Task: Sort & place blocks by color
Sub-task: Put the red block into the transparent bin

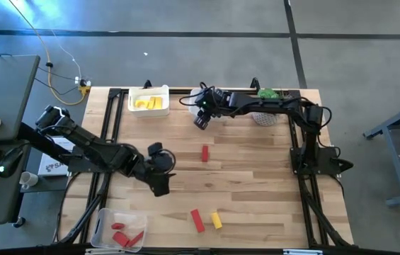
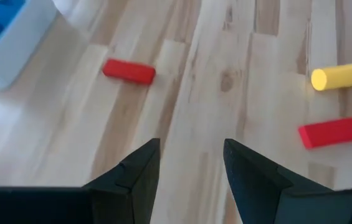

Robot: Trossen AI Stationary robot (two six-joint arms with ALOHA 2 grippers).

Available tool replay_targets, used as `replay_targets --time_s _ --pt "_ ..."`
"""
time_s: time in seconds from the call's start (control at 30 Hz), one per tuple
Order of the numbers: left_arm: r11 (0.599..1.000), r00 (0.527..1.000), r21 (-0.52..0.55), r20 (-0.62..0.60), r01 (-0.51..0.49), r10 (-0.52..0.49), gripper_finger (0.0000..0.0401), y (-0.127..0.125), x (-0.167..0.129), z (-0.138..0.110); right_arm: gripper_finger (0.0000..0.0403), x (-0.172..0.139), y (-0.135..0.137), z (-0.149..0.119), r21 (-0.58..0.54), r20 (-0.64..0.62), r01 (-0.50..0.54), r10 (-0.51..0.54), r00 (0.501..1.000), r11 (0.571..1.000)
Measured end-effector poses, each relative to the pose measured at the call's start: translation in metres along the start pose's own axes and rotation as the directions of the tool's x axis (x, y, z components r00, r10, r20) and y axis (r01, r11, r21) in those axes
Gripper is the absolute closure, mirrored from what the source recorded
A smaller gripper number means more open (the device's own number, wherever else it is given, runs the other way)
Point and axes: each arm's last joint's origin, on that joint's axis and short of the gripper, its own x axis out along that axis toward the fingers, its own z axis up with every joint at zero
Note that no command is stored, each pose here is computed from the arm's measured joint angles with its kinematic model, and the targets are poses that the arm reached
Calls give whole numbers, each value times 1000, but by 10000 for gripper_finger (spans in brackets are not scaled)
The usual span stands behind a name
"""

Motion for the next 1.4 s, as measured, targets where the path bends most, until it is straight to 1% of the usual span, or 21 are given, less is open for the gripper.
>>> replay_targets --time_s 0.27,0.4,0.53,0.63,0.73,0.8,0.87,0.9,1.0,1.07,1.17,1.27,1.4 --pt "990 999 134 21 -38 36 236 17 9 12 235 -19 -4 18 -4 -1 59 -59 998 998" --pt "970 998 232 25 -67 63 236 27 14 17 235 -24 -6 22 22 -1 91 -91 996 996" --pt "950 996 296 25 -94 91 236 38 18 21 235 -24 -6 20 63 -14 116 -115 993 991" --pt "935 996 342 16 -91 91 236 44 20 23 235 -25 -8 16 94 -57 154 -149 987 984" --pt "914 998 402 -1 -53 59 236 49 23 25 235 -25 -9 8 125 -134 186 -169 976 975" --pt "906 1000 423 -5 -26 31 236 52 24 27 235 -27 -10 3 129 -185 204 -178 966 970" --pt "912 1000 410 -10 3 1 236 55 25 28 235 -28 -10 -1 118 -220 214 -185 958 970" --pt "922 1000 388 -13 15 -10 236 57 26 29 235 -28 -10 -3 108 -233 221 -192 953 969" --pt "960 999 278 -21 29 -24 236 61 27 30 235 -29 -9 -5 71 -258 222 -197 946 972" --pt "978 1000 207 -23 23 -19 236 62 28 30 235 -30 -9 -7 41 -274 209 -190 943 977" --pt "991 1000 132 -24 20 -17 236 63 28 30 235 -30 -9 -9 2 -298 176 -167 940 984" --pt "998 1000 59 -26 19 -17 236 63 28 30 235 -31 -6 -11 -27 -328 121 -123 937 992" --pt "999 999 -46 -41 14 -16 236 62 27 28 235 -35 2 -17 -89 -382 22 -55 923 996"
